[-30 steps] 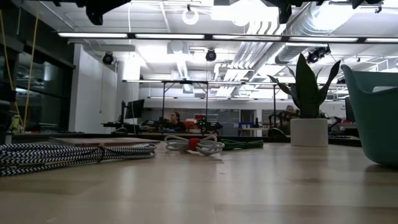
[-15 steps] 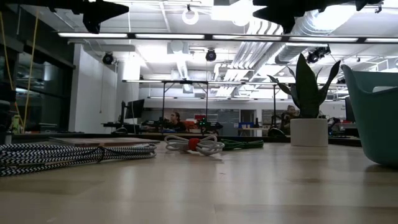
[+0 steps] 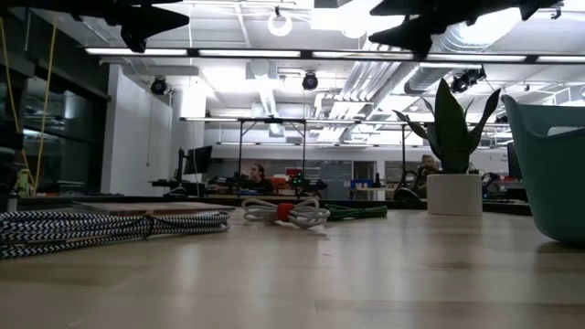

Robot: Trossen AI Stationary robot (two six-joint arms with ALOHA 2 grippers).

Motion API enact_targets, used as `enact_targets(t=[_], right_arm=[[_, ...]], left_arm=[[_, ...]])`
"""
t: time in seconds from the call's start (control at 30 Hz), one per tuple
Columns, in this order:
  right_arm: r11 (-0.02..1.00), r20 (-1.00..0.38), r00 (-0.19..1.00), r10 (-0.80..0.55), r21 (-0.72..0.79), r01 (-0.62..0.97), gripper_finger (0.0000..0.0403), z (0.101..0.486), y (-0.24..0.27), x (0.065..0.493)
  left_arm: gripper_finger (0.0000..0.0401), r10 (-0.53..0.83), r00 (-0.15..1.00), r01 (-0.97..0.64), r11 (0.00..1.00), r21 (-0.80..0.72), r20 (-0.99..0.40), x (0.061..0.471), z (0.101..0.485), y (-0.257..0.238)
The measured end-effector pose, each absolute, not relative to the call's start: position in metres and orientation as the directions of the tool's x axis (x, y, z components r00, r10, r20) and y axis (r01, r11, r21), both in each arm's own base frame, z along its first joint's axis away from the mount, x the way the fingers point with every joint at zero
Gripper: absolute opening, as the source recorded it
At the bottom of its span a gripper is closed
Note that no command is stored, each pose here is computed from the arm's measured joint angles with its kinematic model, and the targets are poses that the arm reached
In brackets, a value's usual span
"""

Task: Pick and place USB-C Cables
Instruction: Put the black green USB cable into the bin

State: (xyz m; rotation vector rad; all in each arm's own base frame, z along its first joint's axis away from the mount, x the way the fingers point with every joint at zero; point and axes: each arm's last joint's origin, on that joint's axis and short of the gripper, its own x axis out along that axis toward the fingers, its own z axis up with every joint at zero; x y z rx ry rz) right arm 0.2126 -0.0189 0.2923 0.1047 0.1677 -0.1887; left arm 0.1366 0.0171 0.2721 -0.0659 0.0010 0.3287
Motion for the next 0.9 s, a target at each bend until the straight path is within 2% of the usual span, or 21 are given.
enact_targets(t=[0.13,0.27,0.37,0.47,0.63,0.9], right_arm=[[0.977,-0.365,0.915,-0.174,0.055,0.207,0.0277,0.286,-0.021,0.236],[0.983,-0.568,0.806,-0.168,-0.032,0.183,0.0277,0.285,-0.024,0.267],[0.983,-0.716,0.679,-0.163,-0.06,0.174,0.0277,0.279,-0.029,0.29],[0.983,-0.844,0.513,-0.157,-0.083,0.163,0.0277,0.257,-0.036,0.308],[0.99,-0.93,0.339,-0.143,-0.132,0.056,0.0277,0.214,-0.043,0.334],[0.977,-0.974,0.187,-0.126,-0.155,-0.147,0.0277,0.169,-0.048,0.362]], left_arm=[[0.0211,0.324,0.946,-0.325,0.944,-0.065,-0.024,0.137,0.271,0.017],[0.0211,0.332,0.943,-0.332,0.941,-0.07,-0.017,0.137,0.272,0.017],[0.0211,0.332,0.943,-0.332,0.941,-0.07,-0.017,0.137,0.272,0.017],[0.0211,0.333,0.943,-0.334,0.94,-0.069,-0.023,0.137,0.271,0.017],[0.0211,0.334,0.942,-0.335,0.94,-0.069,-0.023,0.137,0.271,0.018],[0.0211,0.334,0.942,-0.335,0.94,-0.069,-0.024,0.137,0.271,0.018]])
